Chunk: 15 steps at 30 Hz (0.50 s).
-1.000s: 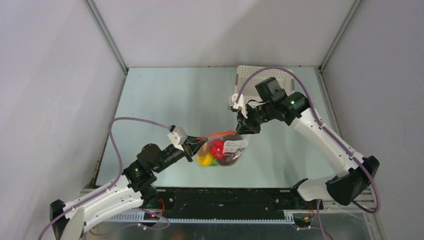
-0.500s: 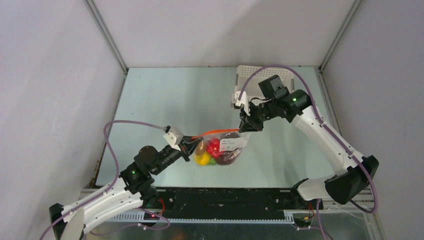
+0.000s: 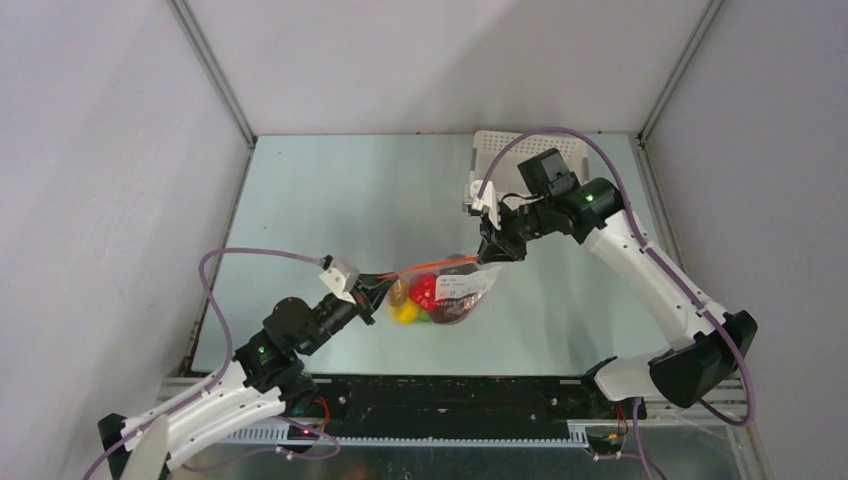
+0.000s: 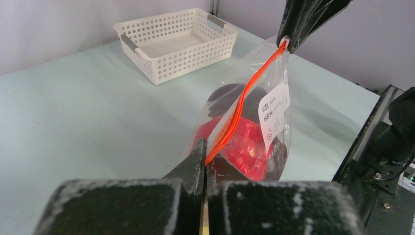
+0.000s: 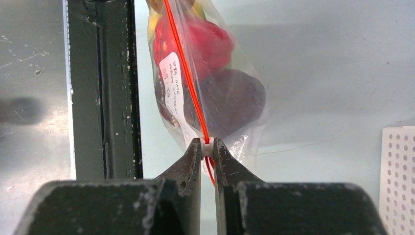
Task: Place the food in the zip-top bag and seal the zipper
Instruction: Zip the zipper food storage bag at the center of the board.
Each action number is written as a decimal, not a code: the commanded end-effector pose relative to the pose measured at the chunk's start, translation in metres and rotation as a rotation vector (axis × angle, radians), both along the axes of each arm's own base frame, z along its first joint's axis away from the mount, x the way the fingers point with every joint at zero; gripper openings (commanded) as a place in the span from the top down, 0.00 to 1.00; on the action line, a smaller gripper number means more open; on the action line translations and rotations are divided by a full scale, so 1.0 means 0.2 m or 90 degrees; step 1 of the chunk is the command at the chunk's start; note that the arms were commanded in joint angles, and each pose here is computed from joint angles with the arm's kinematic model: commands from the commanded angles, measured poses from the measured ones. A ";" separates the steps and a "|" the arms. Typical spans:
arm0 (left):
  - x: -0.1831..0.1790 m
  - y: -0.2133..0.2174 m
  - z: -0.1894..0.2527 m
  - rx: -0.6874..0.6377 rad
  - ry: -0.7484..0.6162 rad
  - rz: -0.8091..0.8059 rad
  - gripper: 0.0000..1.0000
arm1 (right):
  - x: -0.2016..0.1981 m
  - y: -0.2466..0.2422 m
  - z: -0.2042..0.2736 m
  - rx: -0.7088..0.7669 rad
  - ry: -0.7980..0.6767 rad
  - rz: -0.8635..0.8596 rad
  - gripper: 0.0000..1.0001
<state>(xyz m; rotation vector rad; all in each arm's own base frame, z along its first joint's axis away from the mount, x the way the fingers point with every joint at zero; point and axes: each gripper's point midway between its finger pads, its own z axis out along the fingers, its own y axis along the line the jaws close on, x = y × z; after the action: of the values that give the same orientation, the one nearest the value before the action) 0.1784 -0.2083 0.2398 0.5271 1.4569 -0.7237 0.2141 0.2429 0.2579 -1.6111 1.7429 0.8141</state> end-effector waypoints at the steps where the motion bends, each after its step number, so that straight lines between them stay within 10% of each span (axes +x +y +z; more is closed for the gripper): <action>1: 0.07 0.13 0.05 -0.014 -0.021 0.093 1.00 | 0.08 -0.10 0.02 -0.041 -0.034 -0.057 1.00; 15: 0.05 0.13 0.08 -0.028 -0.033 0.080 1.00 | 0.17 -0.23 -0.03 -0.107 -0.036 -0.130 1.00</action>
<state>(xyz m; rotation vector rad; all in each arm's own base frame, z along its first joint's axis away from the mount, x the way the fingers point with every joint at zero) 0.1777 -0.1946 0.2407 0.4846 1.4517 -0.6963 0.2295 0.2261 0.2495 -1.5702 1.8325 0.7154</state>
